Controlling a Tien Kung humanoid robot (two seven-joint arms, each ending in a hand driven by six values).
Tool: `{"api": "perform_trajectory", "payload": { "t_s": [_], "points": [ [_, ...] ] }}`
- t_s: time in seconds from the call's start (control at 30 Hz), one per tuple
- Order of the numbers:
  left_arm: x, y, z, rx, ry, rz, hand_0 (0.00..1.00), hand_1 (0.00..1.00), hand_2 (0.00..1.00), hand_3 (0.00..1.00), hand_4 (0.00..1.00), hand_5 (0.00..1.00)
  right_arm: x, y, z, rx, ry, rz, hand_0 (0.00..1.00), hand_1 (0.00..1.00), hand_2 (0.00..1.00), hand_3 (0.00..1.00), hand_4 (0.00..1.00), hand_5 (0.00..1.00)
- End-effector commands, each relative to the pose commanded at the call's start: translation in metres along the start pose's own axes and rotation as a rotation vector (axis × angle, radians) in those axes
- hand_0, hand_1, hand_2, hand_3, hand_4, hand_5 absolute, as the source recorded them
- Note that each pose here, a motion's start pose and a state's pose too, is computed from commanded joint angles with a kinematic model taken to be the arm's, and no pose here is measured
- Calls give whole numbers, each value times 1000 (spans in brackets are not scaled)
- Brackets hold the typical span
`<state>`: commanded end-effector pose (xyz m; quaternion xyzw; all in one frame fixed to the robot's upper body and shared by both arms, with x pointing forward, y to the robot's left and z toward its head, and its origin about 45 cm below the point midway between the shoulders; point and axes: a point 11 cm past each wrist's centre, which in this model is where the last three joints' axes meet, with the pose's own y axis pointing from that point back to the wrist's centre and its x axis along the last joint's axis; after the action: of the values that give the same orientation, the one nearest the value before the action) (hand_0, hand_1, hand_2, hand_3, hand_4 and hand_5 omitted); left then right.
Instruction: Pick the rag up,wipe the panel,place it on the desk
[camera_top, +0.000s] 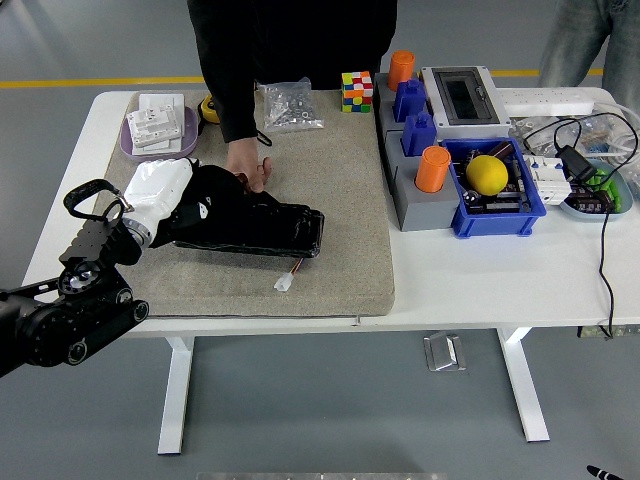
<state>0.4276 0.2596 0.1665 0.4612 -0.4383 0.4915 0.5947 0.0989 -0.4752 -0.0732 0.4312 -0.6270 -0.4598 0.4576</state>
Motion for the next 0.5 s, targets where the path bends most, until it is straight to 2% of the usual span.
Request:
{"api": "perform_trajectory", "payload": {
  "t_s": [0.23, 0.5],
  "points": [
    [-9, 1, 29, -60, 7, -25, 230, 133, 524, 462, 199, 2, 2, 0, 0, 0, 7, 3, 779, 660, 714, 640, 998, 564],
    [-19, 3, 51, -105, 6, -54, 229, 132, 524, 462, 195, 2, 5, 1, 0, -3, 12, 8, 779, 660, 714, 640, 998, 565]
  ]
}}
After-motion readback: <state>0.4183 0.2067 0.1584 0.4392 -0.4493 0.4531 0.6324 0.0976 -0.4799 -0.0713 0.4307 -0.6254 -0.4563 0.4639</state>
